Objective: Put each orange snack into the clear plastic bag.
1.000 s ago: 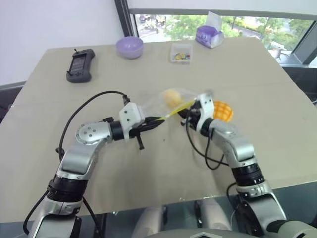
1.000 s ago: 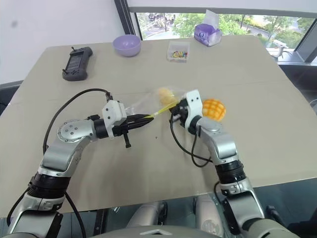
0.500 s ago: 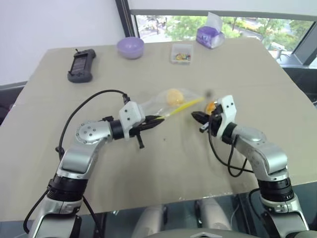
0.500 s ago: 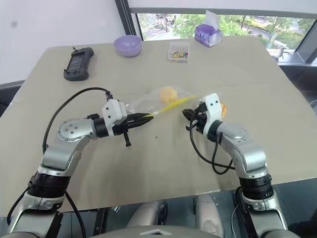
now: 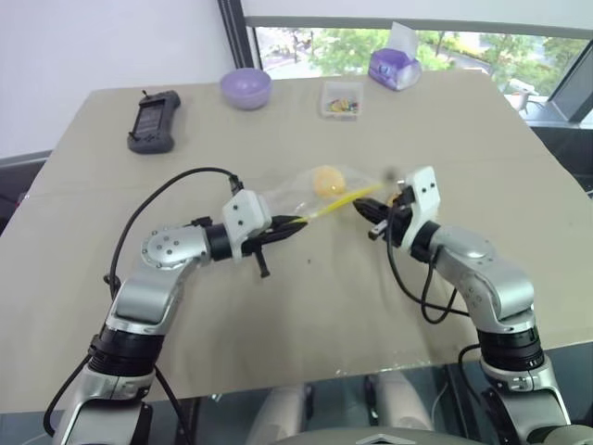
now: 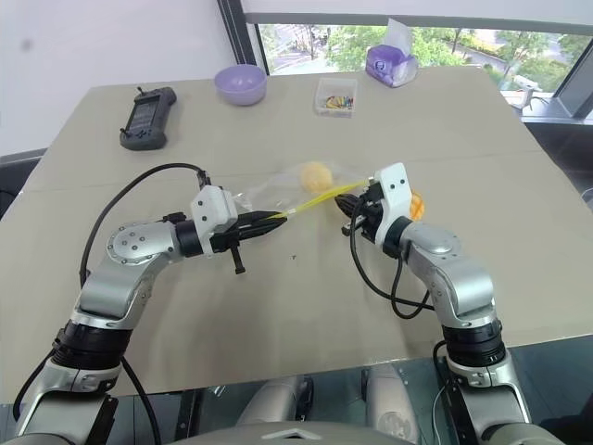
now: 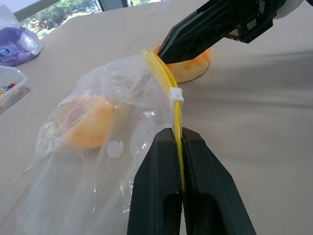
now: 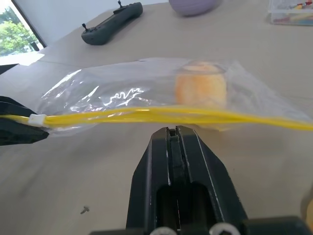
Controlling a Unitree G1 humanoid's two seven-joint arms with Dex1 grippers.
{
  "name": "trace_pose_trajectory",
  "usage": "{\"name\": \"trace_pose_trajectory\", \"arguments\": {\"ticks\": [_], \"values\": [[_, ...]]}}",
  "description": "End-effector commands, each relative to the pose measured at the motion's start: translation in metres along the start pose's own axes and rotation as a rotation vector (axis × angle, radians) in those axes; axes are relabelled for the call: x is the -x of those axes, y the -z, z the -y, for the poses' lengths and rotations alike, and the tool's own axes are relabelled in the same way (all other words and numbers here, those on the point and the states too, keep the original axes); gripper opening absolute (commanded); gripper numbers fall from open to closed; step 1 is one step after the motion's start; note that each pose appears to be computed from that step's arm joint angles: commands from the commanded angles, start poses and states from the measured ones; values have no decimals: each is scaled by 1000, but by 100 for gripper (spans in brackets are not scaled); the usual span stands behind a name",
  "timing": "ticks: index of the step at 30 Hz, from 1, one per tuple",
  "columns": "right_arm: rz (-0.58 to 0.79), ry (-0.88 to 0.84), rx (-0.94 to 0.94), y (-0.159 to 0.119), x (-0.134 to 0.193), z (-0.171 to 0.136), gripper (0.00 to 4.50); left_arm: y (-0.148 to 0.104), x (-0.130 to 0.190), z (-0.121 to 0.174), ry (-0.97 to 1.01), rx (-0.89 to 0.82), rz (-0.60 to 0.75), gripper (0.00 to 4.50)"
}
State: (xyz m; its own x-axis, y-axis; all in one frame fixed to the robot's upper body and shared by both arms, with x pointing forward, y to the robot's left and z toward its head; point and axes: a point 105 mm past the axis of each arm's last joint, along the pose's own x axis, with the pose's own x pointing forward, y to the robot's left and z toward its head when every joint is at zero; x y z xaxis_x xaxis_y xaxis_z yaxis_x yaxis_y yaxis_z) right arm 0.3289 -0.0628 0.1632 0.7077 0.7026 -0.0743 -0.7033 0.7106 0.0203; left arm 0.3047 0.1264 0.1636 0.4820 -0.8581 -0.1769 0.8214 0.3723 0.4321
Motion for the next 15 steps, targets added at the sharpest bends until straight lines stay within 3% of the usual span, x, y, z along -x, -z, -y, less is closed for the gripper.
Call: {"name": "trace_pose_trajectory", "arguments": {"ticks": [1,15], "values": [[86,-43,46,-25,3,-9,2,-9,0,-4,-9,-40,17,0],[83,-67,43,-24,3,-11,2,-7,1,-3,-11,-36,19,0]]}}
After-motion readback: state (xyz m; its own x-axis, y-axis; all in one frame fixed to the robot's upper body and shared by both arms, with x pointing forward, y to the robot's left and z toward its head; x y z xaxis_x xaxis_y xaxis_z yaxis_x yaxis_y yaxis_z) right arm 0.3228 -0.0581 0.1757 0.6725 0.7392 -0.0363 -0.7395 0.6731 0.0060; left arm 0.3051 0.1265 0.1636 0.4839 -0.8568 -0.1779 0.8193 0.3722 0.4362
